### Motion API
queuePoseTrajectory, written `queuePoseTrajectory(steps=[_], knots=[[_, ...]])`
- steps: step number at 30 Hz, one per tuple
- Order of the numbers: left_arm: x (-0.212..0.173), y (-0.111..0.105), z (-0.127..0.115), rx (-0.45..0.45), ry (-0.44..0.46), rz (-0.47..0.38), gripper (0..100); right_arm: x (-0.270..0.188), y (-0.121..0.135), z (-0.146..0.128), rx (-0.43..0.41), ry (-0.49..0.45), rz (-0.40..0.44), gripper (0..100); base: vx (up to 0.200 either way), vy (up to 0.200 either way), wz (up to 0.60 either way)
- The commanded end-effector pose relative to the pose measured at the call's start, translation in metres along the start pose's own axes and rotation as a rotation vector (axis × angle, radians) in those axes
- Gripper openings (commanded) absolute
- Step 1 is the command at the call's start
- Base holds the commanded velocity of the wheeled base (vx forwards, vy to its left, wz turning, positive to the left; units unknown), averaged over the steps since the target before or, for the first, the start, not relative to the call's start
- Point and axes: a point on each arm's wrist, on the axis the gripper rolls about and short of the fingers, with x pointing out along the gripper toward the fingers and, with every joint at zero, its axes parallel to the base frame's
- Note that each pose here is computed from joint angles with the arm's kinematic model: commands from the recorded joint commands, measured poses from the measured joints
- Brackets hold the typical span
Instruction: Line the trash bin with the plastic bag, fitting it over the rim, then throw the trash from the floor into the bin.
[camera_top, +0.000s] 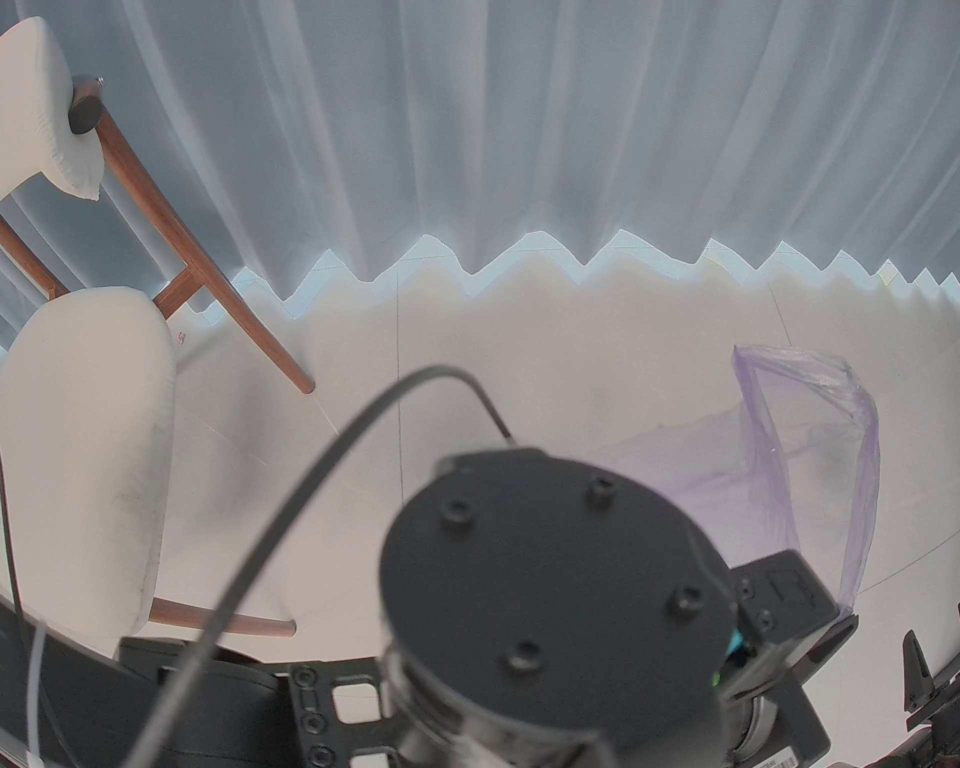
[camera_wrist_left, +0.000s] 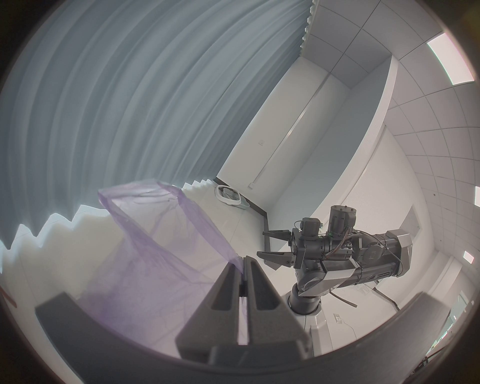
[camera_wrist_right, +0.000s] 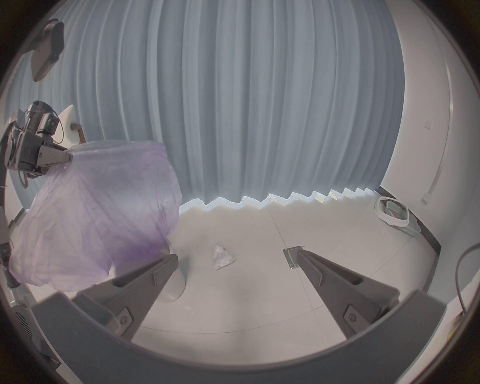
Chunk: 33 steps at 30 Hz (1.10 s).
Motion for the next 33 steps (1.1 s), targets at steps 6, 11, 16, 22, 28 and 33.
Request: queuePoseTrajectory(steps=[6,11,16,22,28,33], knots=[[0.008,-0.002,-0.013,-0.011,0.036,0.002,0,0.0,0.0,-0.005,0.0,0.0,0.0,100,0.0,0.0,0.0],[0.011,-0.001,-0.018,-0.012,0.048,0.002,0,0.0,0.0,-0.005,0.0,0.0,0.0,100,0.0,0.0,0.0],[0.011,-0.002,-0.02,-0.013,0.056,0.003,0,0.0,0.0,-0.005,0.0,0.0,0.0,100,0.0,0.0,0.0],[0.008,-0.001,-0.023,-0.016,0.067,0.007,0,0.0,0.0,-0.005,0.0,0.0,-0.001,100,0.0,0.0,0.0],[0.003,0.007,-0.024,-0.024,0.073,0.05,0,0.0,0.0,-0.005,0.001,0.0,0.0,100,0.0,0.0,0.0],[-0.007,0.018,-0.022,-0.032,0.067,0.087,0,0.0,0.0,-0.005,0.001,0.0,-0.001,100,0.0,0.0,0.0]])
